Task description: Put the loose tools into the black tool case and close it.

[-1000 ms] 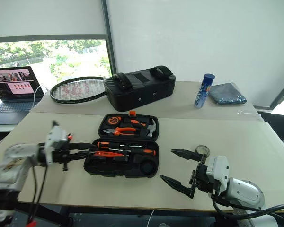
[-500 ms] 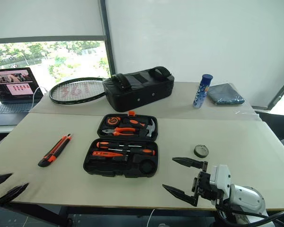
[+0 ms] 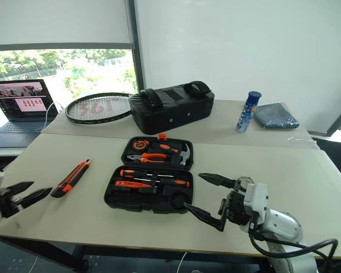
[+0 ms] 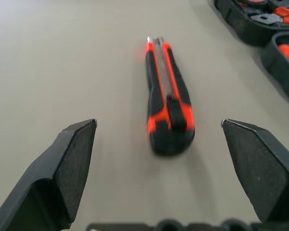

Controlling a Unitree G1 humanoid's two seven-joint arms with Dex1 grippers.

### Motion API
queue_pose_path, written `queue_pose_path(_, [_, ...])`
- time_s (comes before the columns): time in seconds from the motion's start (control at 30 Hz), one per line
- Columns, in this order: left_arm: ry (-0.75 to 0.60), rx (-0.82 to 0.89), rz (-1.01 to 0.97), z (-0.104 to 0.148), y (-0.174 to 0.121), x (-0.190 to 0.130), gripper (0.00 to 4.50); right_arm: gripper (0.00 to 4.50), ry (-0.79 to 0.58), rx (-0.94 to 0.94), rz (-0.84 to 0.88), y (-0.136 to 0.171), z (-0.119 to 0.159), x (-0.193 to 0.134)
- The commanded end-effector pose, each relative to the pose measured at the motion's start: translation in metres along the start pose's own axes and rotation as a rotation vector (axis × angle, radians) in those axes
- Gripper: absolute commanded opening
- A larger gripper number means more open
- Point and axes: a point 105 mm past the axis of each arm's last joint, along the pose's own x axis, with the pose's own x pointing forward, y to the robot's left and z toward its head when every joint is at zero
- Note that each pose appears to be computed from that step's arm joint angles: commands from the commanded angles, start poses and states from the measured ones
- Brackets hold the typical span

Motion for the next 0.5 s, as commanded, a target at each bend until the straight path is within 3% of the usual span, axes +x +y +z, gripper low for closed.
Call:
queue_pose_path(0.03, [0.092, 0.009, 0.004, -0.001, 0.003, 0.018, 4.47, 4.5, -0.027, -0.028, 0.003, 0.002, 0.009, 0.004])
queue_pose_path(0.33, [0.228, 0.039, 0.046, -0.007, 0.011, 0.051, 4.47, 4.5, -0.005, -0.027, -0.016, 0.006, 0.003, -0.001])
queue_pose_path(0.37, [0.227, 0.039, 0.028, -0.008, 0.009, 0.053, 3.95, 4.5, -0.003, -0.024, -0.017, 0.007, 0.003, -0.001])
queue_pose_path(0.43, [0.228, 0.03, 0.012, -0.01, 0.006, 0.055, 3.53, 4.5, 0.001, -0.019, -0.018, 0.008, 0.002, -0.002])
queue_pose_path(0.5, [0.229, 0.03, -0.01, -0.009, 0.005, 0.053, 2.77, 4.5, 0.004, -0.016, -0.017, 0.01, 0.001, -0.002])
